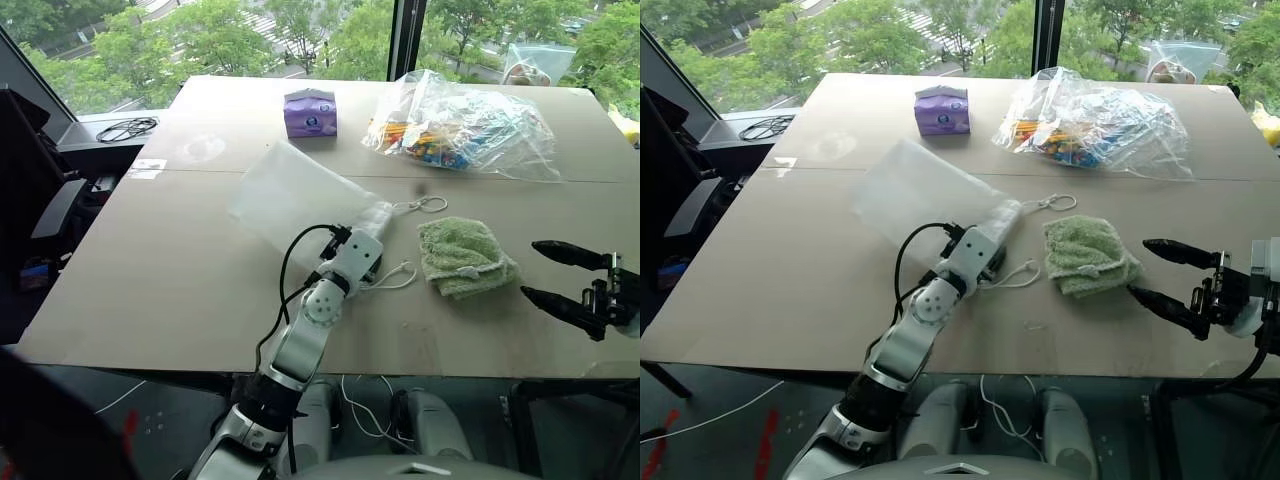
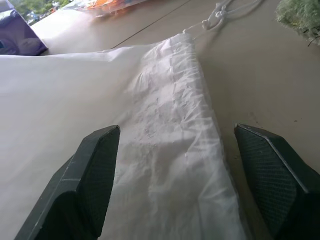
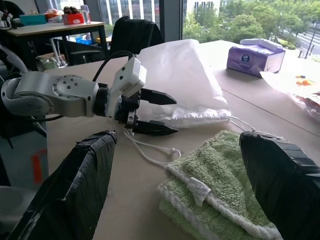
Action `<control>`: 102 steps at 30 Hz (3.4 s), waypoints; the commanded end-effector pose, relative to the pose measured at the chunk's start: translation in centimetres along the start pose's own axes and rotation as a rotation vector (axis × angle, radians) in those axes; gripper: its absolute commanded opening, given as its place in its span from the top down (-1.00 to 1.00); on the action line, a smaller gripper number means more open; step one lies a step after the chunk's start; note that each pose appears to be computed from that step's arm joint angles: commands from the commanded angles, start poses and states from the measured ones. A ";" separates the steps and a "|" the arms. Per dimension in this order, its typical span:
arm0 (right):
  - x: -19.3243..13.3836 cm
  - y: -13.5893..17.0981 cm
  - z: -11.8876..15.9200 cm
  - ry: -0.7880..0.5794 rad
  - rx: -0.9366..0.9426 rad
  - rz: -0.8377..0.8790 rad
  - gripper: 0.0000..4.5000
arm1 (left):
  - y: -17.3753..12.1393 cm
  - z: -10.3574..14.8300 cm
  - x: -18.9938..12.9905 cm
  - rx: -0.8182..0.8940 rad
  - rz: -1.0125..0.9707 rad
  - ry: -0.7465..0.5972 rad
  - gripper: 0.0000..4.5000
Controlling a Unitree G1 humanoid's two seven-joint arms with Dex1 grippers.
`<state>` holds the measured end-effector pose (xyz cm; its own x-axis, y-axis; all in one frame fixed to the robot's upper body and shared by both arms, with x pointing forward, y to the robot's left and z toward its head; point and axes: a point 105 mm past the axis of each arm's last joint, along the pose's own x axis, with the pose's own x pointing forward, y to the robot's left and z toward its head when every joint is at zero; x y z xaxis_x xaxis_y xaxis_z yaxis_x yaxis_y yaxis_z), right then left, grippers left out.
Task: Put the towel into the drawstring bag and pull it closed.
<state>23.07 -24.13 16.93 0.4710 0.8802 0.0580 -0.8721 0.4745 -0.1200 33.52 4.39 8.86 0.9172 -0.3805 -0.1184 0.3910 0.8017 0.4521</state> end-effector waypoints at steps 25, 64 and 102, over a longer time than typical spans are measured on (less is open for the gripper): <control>0.4 -0.3 0.3 -0.040 -0.060 -0.020 -0.87 | 2.6 1.7 -1.8 -0.045 -0.004 -0.163 0.95; 1.2 -0.8 0.2 -0.055 -0.073 -0.026 -0.87 | 5.8 -4.5 -5.8 0.060 0.184 0.107 -0.97; 5.2 -0.5 -0.3 -0.120 -0.071 -0.053 -0.87 | 8.0 3.3 -5.3 -1.102 -0.174 -0.382 0.97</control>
<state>26.16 -20.18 15.83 0.5085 0.8453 0.1640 -0.8393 0.5291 -0.1247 31.77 11.68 15.59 0.8547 -0.4615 0.2377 0.5107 0.6653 -0.5446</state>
